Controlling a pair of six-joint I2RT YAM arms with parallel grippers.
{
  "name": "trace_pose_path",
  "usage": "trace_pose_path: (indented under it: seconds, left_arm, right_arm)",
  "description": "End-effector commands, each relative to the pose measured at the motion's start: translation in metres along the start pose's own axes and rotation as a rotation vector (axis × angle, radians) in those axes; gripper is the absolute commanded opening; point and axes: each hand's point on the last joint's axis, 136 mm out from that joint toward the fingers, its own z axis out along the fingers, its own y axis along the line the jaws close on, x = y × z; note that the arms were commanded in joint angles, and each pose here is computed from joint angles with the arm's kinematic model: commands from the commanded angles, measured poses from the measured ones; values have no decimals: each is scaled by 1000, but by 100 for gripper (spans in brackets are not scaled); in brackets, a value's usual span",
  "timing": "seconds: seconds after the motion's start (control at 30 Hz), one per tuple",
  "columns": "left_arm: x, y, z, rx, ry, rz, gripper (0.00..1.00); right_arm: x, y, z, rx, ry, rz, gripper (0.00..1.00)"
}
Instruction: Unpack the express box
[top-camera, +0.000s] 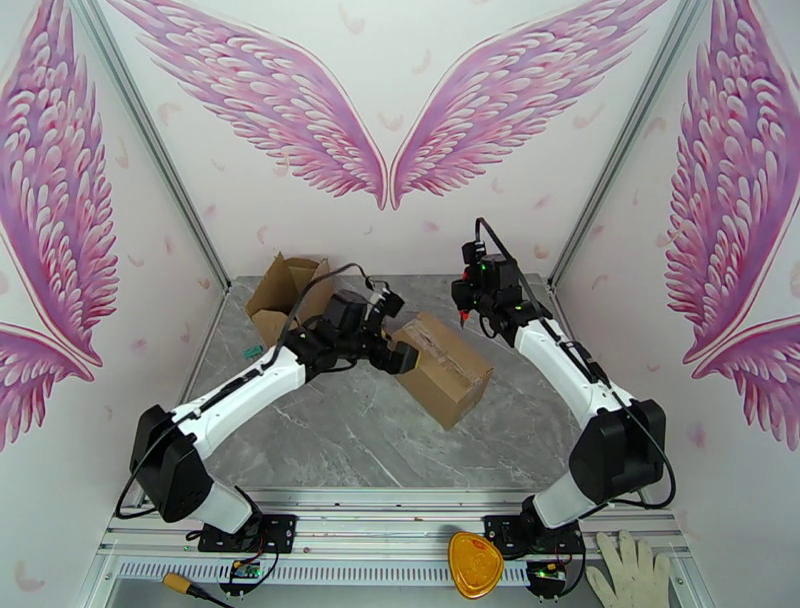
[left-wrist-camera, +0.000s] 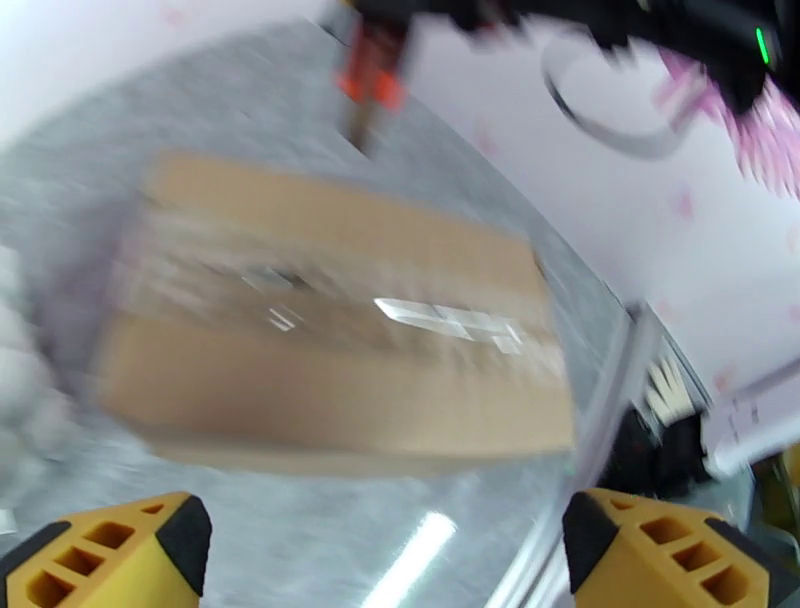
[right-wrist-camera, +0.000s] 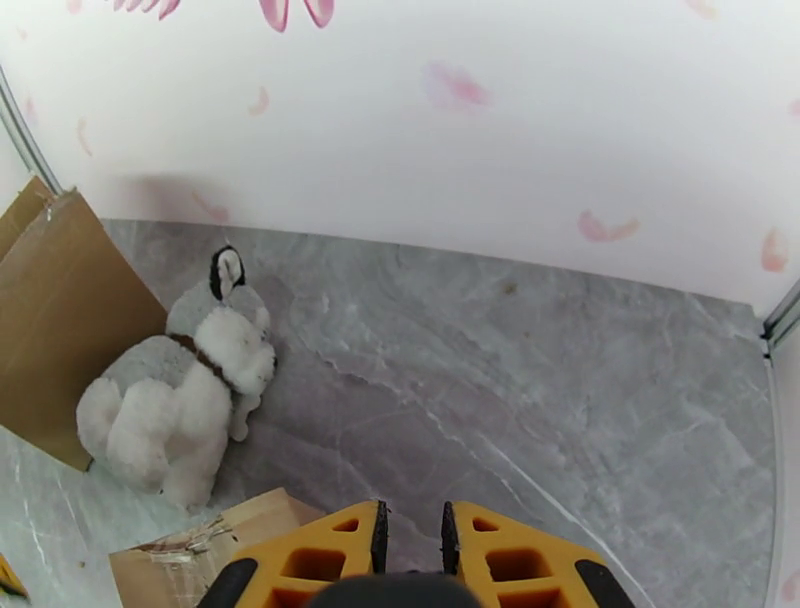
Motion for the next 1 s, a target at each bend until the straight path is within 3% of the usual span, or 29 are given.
trace_pose_path:
  seconds: [0.0,0.07,0.17,0.4,0.97]
  left_arm:
    - [-26,44,-2,-119,-79,-19,99]
    - [-33,60,8,-121,-68,-37,99]
    - [-32,72,27,-65,16,-79,86]
    - [-13,74,71,53,111,-137,66]
    - [21,78,100,114,228,-170,62]
  right_arm:
    - [-33,37,-25,-151,-154,-60,16]
    - [-42,56,-33,-209,-221,-83,17]
    - [-48,79,-39,-298,-290,-105,17]
    - [-39,108,-18,-386,-318,-124,15]
    - [-12,132,17,-430,-324,-128,12]
